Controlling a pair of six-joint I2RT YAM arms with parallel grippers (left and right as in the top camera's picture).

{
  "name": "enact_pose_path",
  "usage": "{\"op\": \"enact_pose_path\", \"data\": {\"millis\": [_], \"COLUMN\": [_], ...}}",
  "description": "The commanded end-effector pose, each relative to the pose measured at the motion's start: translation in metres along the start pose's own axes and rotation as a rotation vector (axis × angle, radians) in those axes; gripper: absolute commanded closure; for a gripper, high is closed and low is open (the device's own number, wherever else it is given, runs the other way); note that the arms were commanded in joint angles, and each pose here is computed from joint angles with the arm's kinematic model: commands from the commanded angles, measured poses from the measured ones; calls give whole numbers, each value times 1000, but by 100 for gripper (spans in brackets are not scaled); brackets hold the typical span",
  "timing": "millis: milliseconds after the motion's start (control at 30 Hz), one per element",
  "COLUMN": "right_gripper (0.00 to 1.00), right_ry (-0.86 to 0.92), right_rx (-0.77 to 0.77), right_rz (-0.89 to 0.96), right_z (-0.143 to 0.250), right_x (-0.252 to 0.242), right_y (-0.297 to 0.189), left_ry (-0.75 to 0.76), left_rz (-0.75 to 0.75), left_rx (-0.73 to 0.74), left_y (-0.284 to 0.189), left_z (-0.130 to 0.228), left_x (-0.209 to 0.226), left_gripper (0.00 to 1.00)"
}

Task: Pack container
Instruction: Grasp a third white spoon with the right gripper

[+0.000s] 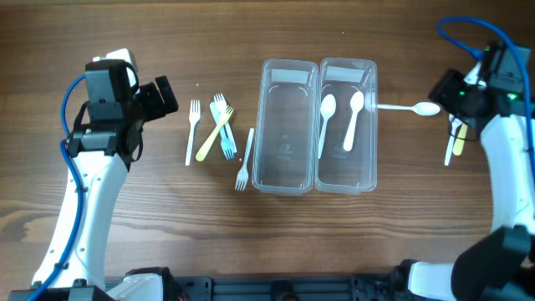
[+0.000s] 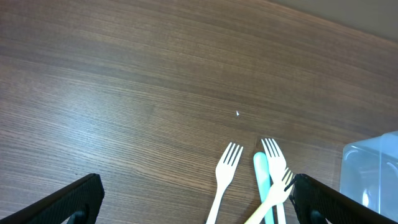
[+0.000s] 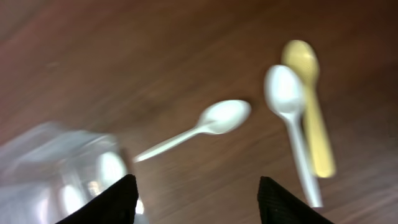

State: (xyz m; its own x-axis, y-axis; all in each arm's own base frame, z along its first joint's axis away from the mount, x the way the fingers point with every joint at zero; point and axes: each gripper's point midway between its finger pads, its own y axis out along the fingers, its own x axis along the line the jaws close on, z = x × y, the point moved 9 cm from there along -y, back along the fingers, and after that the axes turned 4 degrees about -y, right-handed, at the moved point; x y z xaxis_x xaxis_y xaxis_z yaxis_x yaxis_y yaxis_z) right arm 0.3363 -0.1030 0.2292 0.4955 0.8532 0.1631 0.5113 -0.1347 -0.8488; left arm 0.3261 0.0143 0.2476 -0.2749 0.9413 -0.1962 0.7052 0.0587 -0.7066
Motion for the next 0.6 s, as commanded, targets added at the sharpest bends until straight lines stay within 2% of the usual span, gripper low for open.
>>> {"op": "enact_pose_path", "data": {"millis": [0, 100, 267, 500, 567], "right_gripper": [36, 36, 39, 41, 45], "right_ry": [7, 0, -69, -71, -82], "right_rx": [83, 161, 260, 254, 252], "right_rz": [109, 133, 123, 98, 49], "right_z": [1, 7, 20, 20, 20], "right_x": [-44, -69, -79, -79, -76], "right_y": [32, 56, 89, 110, 114], "left_ry": [11, 11, 11, 11, 11], "left_rz": [-12, -12, -12, -12, -12], "left_rx": [-20, -20, -20, -20, -20], "left_y": [-1, -1, -1, -1, -1], "left_z": [-7, -7, -7, -7, -7], "left_x": [1, 1, 1, 1, 1], "left_gripper": [0, 0, 0, 0, 0]}}
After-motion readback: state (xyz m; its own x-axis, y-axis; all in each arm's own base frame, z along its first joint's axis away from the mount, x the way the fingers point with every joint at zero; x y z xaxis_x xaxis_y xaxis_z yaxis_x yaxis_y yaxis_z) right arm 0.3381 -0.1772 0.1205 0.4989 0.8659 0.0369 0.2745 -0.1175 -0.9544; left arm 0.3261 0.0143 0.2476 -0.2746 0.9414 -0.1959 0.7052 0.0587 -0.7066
